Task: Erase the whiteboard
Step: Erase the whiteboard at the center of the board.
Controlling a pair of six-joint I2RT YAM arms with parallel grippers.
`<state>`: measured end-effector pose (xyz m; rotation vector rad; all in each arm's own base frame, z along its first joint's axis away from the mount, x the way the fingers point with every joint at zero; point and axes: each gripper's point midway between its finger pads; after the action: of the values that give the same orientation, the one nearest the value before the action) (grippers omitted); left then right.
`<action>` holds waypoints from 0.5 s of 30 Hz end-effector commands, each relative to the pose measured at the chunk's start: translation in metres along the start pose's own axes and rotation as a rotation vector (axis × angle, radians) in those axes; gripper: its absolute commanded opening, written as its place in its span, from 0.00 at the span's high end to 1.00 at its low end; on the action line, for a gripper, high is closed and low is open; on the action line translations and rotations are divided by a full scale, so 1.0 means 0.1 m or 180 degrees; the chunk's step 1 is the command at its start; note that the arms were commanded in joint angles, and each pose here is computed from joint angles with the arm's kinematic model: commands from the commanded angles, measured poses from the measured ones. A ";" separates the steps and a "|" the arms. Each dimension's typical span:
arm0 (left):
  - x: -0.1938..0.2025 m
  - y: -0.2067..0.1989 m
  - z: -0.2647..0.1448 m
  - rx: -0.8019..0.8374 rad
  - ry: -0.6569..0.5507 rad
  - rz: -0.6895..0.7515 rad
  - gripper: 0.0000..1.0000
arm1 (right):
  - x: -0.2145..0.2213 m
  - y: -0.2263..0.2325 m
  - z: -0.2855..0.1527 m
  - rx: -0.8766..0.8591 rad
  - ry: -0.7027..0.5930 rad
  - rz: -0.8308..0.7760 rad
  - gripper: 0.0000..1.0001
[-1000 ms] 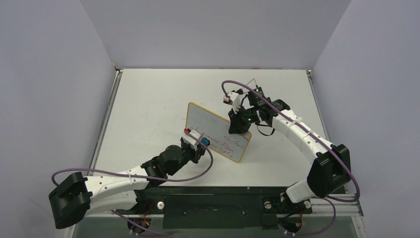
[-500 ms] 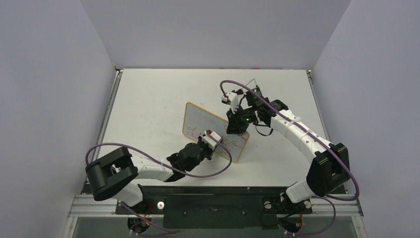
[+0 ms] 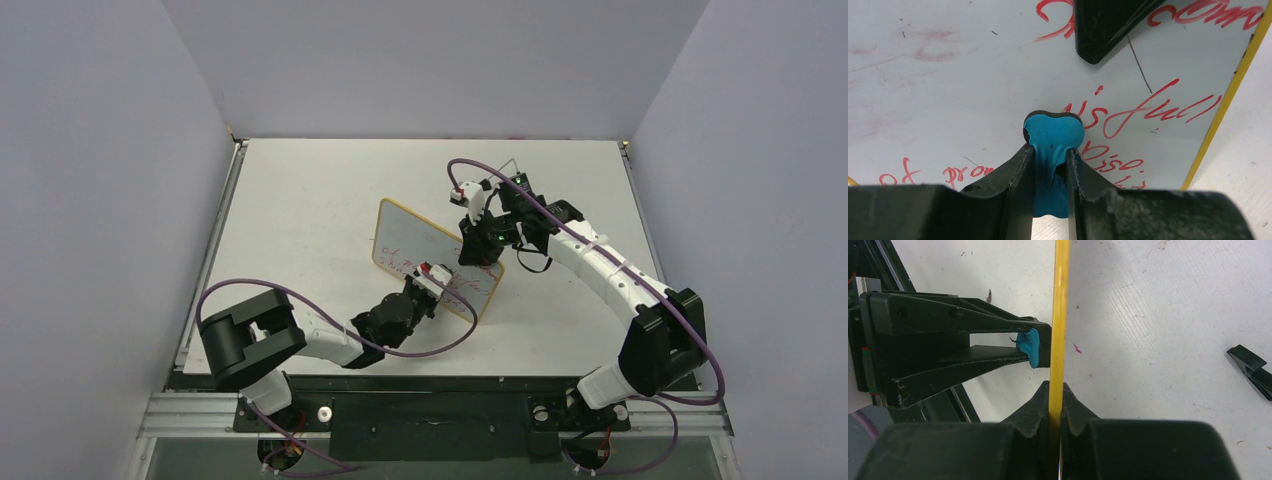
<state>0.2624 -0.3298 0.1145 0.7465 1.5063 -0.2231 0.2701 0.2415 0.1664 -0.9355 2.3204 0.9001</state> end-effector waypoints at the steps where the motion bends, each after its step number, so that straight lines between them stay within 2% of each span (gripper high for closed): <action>1: -0.66 0.22 0.05 -0.0298 -0.0588 -0.0386 1.00 | -0.10 0.13 0.07 -0.0232 -0.0080 -0.0198 1.00; 10: -0.70 0.08 0.07 -0.0152 -0.0672 -0.0424 1.00 | -0.08 0.12 0.08 -0.0240 -0.0048 -0.0193 1.00; 15: -0.43 -0.03 0.13 -0.0090 -0.0489 -0.0408 1.00 | -0.07 0.13 0.09 -0.0263 -0.0029 -0.0197 1.00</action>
<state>0.2651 -0.3361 0.1375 0.6679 1.4536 -0.2663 0.2696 0.2432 0.1664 -0.9472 2.3129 0.9131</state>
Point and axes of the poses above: each gripper's point midway between its finger pads, its own z axis out along the fingers, its own y axis along the line the jaws close on, x = y × z, and after that the axes turned 11 degrees about z, right-handed
